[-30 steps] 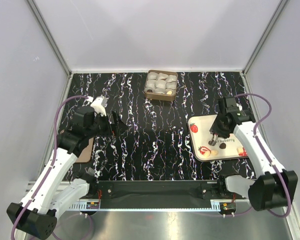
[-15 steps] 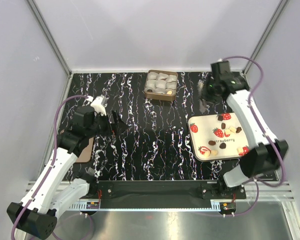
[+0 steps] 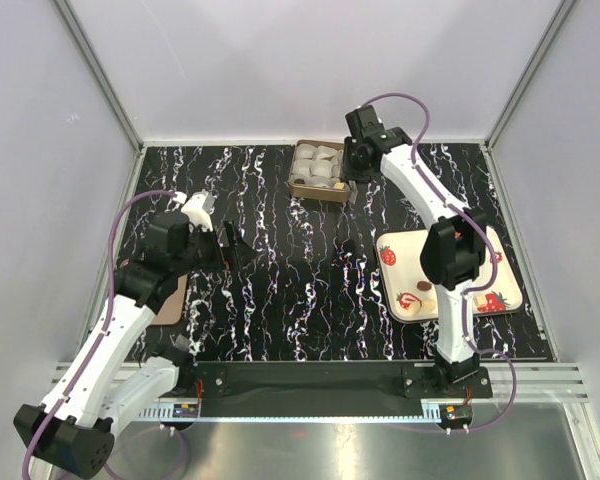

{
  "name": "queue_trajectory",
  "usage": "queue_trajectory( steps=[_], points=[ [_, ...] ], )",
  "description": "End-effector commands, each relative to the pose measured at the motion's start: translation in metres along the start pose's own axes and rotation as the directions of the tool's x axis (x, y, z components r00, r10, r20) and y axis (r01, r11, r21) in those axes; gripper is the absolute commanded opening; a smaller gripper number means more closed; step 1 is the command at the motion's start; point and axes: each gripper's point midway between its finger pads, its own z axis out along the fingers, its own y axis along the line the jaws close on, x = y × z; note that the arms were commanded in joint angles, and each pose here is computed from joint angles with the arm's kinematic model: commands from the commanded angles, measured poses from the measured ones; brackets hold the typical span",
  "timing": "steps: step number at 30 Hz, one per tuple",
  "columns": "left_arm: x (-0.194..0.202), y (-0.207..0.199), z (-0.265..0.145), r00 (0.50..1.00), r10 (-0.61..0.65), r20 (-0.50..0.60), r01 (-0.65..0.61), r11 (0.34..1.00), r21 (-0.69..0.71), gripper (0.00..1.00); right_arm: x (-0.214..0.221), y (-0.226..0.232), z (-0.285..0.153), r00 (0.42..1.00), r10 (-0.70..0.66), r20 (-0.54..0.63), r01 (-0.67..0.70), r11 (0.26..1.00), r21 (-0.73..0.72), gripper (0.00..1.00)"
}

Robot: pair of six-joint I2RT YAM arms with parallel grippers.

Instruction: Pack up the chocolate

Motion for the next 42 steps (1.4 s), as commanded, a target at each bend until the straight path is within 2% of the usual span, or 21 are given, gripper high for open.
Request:
queue_trajectory(
  steps=[1,11,42],
  points=[
    [-0.007,-0.002,-0.003,0.999,0.010,0.037,-0.010,1.000,0.010,0.99,-0.026,0.008,-0.001,0.994,-0.057,0.090,0.057,0.998,0.004,0.32],
    [-0.008,-0.002,-0.002,0.999,0.018,0.036,-0.019,1.000,0.008,0.99,-0.017,-0.004,0.036,0.990,-0.121,0.066,0.116,0.990,0.082,0.34],
    [-0.007,0.001,-0.004,0.999,0.025,0.039,-0.025,1.000,-0.006,0.99,-0.011,0.000,0.036,0.989,-0.136,0.060,0.131,0.988,0.085,0.43]
  ],
)
